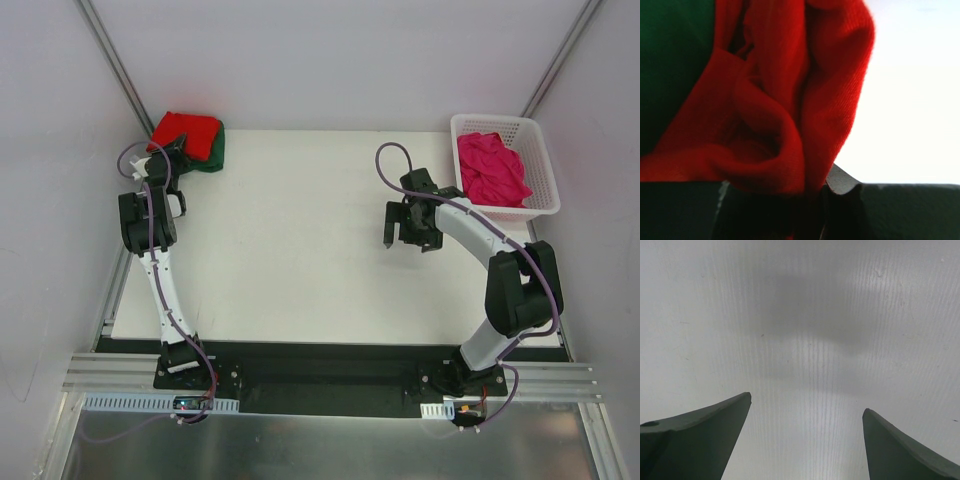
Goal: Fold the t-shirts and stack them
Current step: Put the neatly folded tshirt into the corner of the board with the left arm
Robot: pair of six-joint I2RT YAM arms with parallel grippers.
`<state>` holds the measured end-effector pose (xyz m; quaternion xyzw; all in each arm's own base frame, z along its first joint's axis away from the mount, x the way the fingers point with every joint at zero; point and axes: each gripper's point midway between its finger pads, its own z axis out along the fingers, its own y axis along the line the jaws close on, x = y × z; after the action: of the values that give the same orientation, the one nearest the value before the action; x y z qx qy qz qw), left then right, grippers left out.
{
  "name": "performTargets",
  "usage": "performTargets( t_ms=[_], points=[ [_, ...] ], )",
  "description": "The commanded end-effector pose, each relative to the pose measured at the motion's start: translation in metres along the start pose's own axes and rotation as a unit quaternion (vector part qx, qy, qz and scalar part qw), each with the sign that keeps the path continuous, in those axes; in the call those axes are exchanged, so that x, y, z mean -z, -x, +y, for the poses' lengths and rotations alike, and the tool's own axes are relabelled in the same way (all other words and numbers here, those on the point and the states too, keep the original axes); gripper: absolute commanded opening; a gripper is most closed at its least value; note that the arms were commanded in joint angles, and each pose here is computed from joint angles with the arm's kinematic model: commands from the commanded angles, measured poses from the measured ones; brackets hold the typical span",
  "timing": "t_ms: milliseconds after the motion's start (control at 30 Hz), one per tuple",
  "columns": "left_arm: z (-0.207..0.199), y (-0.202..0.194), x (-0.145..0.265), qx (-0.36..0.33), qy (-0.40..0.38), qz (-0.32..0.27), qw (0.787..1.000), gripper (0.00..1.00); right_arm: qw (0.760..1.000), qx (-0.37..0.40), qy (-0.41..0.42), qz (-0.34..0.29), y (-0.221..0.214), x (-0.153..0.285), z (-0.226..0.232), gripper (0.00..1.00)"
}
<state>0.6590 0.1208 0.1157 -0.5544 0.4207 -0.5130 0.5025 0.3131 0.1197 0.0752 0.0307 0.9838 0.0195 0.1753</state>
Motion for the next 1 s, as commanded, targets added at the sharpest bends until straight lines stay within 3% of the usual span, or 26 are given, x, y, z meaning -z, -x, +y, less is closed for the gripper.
performTargets(
  t_ms=[0,467,967],
  points=[
    [-0.079,-0.015,0.003,-0.003,-0.104,0.025,0.994,0.0,1.0,-0.011,0.012,-0.014,0.004,0.009,0.005,0.96],
    [-0.098,-0.047,-0.003,0.001,-0.134,0.045,0.99,0.0,1.0,-0.008,0.008,-0.019,0.005,0.012,0.003,0.96],
    [-0.056,-0.035,0.009,-0.072,-0.065,0.021,0.995,0.0,1.0,-0.009,0.009,-0.023,0.005,0.015,0.002,0.96]
  ],
)
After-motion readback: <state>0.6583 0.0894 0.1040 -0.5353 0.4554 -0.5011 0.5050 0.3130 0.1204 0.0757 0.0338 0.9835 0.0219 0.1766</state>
